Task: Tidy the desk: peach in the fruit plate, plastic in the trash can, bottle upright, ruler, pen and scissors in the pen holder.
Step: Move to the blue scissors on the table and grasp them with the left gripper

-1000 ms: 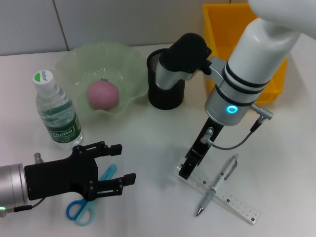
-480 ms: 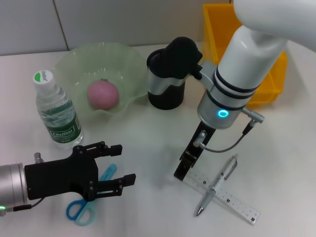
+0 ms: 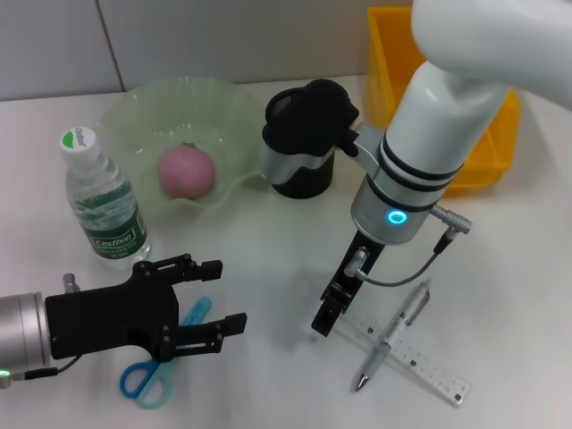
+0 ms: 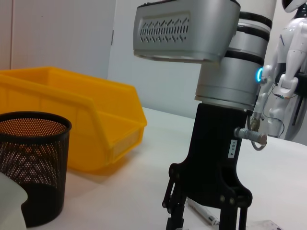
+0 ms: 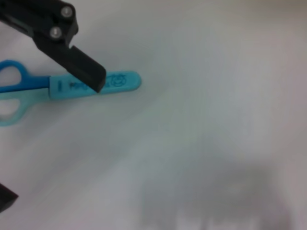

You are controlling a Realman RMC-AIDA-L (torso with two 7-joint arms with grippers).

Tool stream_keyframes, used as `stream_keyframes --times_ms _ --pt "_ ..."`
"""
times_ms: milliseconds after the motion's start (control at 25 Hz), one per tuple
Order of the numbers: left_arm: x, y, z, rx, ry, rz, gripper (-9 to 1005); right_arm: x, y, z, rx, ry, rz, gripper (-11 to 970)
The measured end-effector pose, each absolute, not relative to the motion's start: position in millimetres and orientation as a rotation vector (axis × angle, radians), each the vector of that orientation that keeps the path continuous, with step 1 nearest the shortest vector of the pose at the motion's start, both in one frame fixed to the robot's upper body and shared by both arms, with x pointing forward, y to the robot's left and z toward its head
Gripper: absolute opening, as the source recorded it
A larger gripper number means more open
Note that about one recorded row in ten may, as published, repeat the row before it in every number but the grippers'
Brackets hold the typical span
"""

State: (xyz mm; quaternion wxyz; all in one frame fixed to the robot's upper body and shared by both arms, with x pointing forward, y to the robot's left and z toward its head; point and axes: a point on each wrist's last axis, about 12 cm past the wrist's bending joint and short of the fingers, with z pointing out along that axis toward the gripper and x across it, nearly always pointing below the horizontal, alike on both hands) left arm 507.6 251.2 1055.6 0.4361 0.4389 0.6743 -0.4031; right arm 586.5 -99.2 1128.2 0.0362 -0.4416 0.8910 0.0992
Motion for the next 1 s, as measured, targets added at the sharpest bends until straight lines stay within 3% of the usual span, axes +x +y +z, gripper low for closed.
stream_keyframes --times_ms 1000 --pt "507.8 251.1 1055.5 1.096 1.675 -0.998 796 586.6 -97.1 1127.8 -1.349 2.722 0.318 769"
